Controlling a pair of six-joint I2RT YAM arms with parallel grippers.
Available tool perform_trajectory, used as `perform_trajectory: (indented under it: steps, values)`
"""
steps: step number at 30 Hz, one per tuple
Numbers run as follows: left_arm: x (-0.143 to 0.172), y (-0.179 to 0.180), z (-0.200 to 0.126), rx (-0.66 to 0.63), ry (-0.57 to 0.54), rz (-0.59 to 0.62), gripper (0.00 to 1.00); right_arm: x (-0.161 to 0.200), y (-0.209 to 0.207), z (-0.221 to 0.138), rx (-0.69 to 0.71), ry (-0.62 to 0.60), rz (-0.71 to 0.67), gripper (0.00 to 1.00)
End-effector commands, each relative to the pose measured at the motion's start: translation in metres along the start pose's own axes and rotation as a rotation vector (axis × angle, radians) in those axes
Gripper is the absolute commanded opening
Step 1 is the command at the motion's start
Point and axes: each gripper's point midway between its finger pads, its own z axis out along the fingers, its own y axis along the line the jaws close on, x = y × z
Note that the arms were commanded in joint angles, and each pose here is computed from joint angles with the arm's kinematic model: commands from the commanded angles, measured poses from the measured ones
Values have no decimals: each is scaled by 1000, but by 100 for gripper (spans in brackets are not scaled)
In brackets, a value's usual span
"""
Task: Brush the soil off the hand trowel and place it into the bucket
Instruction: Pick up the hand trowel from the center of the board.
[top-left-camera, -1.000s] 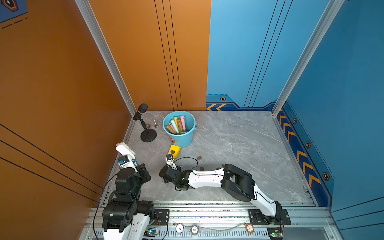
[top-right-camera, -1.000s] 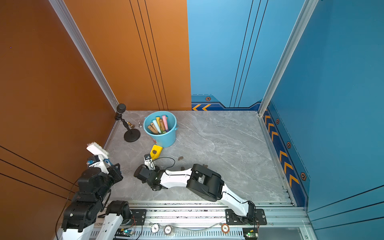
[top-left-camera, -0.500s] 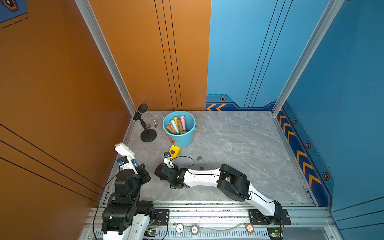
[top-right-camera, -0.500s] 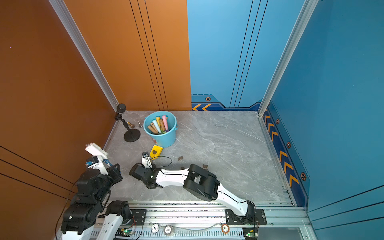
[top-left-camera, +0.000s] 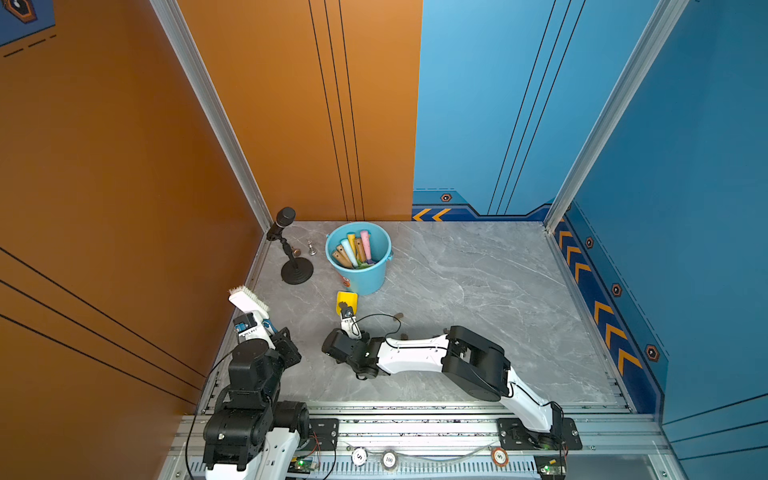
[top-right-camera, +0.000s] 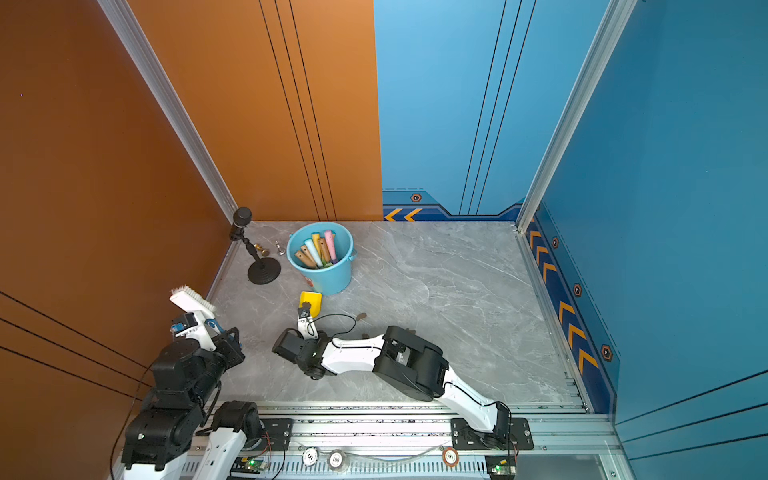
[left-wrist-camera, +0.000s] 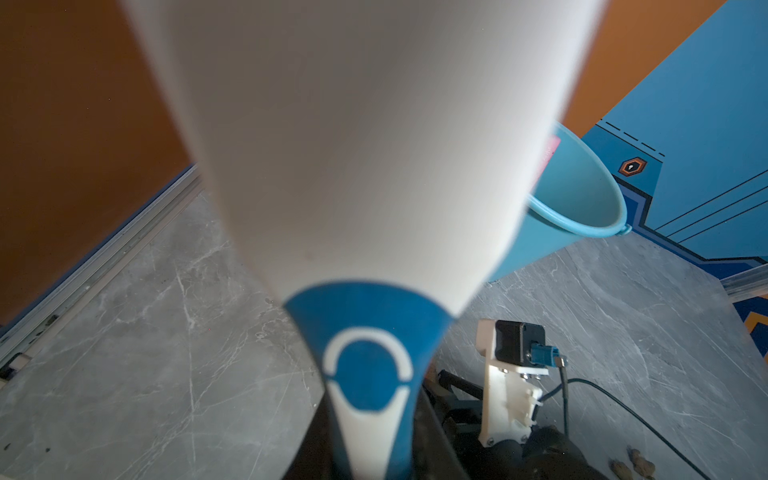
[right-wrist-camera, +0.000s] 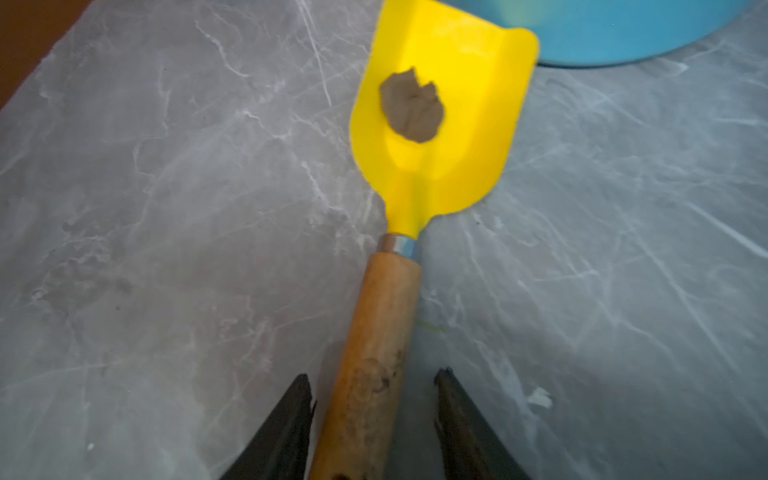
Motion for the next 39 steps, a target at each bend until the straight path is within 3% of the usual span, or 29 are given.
perform_trajectory:
  steps: [1, 6, 11, 15, 20, 28, 39]
  values:
    - [-3, 0, 0, 1, -20, 13, 0, -3, -17, -17, 6, 32, -48, 48]
    - [-2, 0, 1, 0, -17, 13, 0, -3, -38, -33, 10, 40, -90, 48]
    - [-1, 0, 3, 0, -7, 13, 0, 8, -14, -30, -230, 79, -278, 49]
    - [-1, 0, 3, -1, -6, 14, 0, 1, -6, -31, -328, 116, -344, 48]
    - [-2, 1, 2, -7, -10, 8, 0, 2, -8, -18, -307, 126, -351, 44]
    - [-1, 0, 5, -1, 2, 12, 0, 12, -30, 2, -152, 145, -339, 32]
    - [2, -2, 9, 7, 19, 13, 0, 18, -43, -3, -46, 104, -340, 24]
